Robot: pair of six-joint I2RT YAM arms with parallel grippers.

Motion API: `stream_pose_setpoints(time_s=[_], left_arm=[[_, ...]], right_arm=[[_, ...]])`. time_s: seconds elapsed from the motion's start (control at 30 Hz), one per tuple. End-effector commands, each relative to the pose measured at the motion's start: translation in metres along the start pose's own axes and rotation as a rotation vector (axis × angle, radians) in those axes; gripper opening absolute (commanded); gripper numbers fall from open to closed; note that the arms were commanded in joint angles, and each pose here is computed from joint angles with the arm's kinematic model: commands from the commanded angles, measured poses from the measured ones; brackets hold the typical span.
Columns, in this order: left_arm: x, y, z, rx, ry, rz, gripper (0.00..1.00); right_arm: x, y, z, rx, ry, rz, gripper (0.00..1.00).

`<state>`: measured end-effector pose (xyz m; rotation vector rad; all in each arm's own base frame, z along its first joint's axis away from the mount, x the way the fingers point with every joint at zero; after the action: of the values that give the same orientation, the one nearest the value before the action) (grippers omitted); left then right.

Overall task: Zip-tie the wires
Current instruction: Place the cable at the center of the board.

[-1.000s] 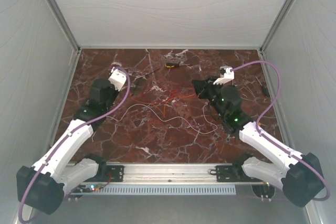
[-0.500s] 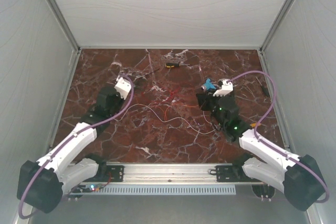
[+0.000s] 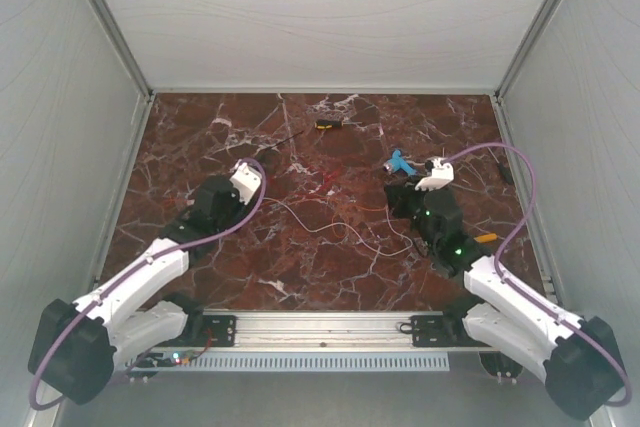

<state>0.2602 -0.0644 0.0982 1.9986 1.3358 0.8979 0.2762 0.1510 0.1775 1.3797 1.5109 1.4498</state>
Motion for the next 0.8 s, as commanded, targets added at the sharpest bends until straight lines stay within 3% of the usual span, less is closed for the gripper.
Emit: stream_pose_setpoints(time_s=[0.0,0.1,0.13,0.33,0.6,0.77], left_arm=[[0.003,0.017,-0.004,-0.066,0.020,-0.023,0.73],[0.003,0.022,-0.006,-0.076,0.021,-0.033,0.98],[0.003,0.023,-0.006,-0.079,0.020,-0.036,0.99],[0.006,0.034,-0.012,-0.126,0.030,-0.061,1.00],[0.010,0.045,-0.018,-0.176,0.045,-0.083,1.00],[0.015,0.054,-0.024,-0.221,0.068,-0.106,1.00]], right_arm=[[0.002,0.004,-0.013,-0.002,0.032,0.013,0.00],[0.000,0.018,-0.022,-0.017,0.020,-0.010,0.00],[-0.002,0.022,-0.025,-0.019,0.007,-0.021,0.00],[-0.017,0.028,-0.045,0.005,-0.059,-0.063,0.00],[-0.013,0.013,-0.059,0.062,-0.019,-0.027,0.00],[-0.025,0.008,-0.068,0.088,-0.098,0.035,0.47]])
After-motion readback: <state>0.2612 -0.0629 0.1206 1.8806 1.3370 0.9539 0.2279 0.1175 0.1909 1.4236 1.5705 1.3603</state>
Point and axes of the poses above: each gripper's point midway between its finger pads, its own z axis out along the fingers, its own x axis along the line the jaws close on, y = z × x, the point moved 2 cm from there along -z, back along the fingers, and after that the axes turned 13 degrees about -z, right-handed, at the moved point
